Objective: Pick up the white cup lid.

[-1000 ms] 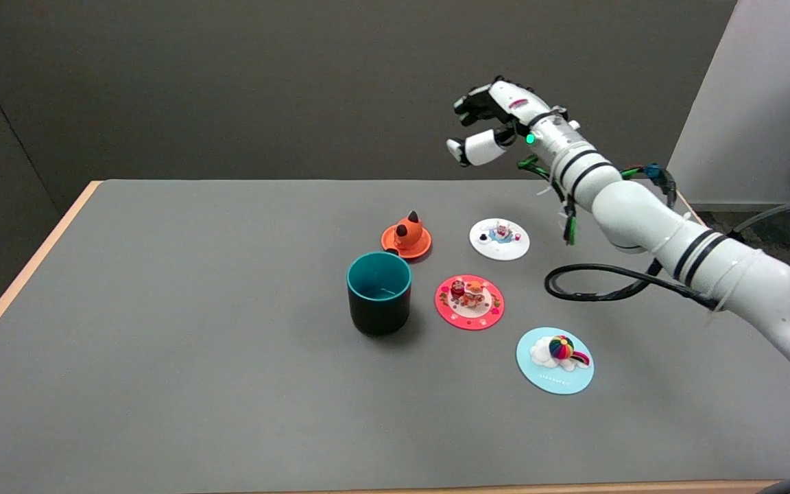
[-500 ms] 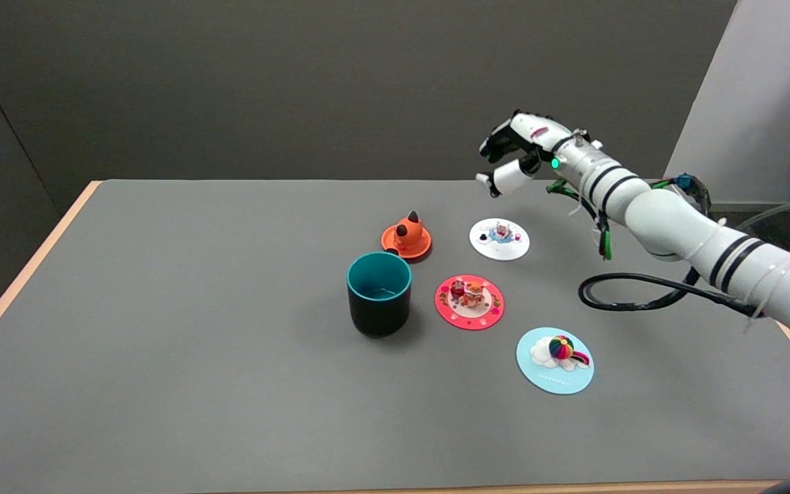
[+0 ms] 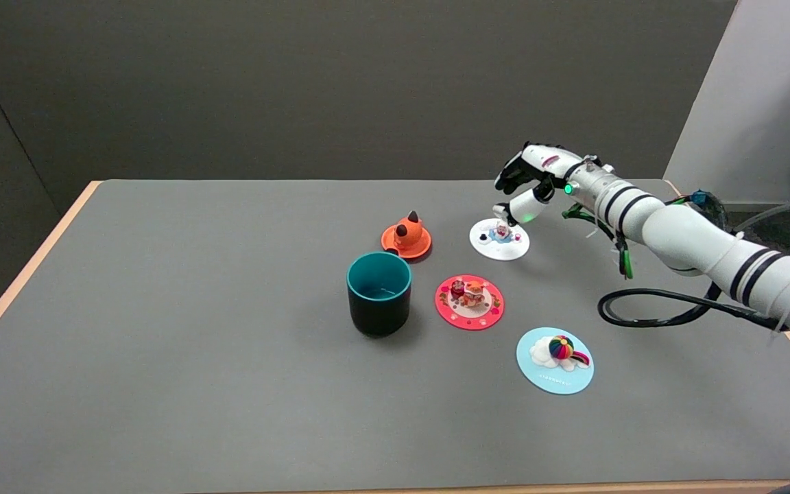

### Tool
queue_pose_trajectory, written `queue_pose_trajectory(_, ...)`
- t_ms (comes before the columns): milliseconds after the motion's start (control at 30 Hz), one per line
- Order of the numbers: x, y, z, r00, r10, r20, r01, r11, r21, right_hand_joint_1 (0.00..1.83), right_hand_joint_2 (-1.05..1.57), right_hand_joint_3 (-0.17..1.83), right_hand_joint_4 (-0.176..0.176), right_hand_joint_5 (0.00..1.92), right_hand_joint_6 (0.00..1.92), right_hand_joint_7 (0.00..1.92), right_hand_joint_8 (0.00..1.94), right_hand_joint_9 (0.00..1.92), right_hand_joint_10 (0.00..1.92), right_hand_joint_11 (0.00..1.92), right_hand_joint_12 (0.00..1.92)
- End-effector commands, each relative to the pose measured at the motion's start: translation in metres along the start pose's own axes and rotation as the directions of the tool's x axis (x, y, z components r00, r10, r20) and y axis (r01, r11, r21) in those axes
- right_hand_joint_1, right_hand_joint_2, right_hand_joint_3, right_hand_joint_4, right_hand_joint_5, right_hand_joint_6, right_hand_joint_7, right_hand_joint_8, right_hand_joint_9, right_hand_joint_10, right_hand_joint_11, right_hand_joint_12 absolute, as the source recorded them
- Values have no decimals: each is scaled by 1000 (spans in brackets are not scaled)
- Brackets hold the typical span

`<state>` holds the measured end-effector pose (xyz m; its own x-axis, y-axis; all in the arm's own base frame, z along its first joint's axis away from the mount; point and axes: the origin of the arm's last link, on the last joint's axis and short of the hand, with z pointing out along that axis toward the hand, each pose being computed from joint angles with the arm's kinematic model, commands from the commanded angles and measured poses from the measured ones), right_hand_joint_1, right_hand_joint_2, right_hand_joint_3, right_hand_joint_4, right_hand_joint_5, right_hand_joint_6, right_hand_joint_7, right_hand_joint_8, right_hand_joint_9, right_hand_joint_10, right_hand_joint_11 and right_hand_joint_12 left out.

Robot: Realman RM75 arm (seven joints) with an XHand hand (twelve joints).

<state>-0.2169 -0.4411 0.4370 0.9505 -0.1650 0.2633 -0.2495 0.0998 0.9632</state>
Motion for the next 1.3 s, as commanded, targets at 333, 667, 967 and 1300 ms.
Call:
queue_pose_trajectory(333,-14,-4,-2,985,-157,75,154,987,46,830,565,833,-122,793,307,910,242,698,200,507,326)
queue_pose_trajectory(667,-27,-4,-7,965,-251,76,247,967,53,844,542,876,-152,765,292,840,244,668,178,458,318)
queue_pose_trajectory(967,-30,-4,-10,949,-310,55,307,951,44,818,539,862,-132,701,268,709,248,591,174,403,259)
queue_pose_trajectory(1300,-23,-7,-1,952,-305,24,305,952,20,800,543,857,-125,677,265,661,246,562,172,373,240)
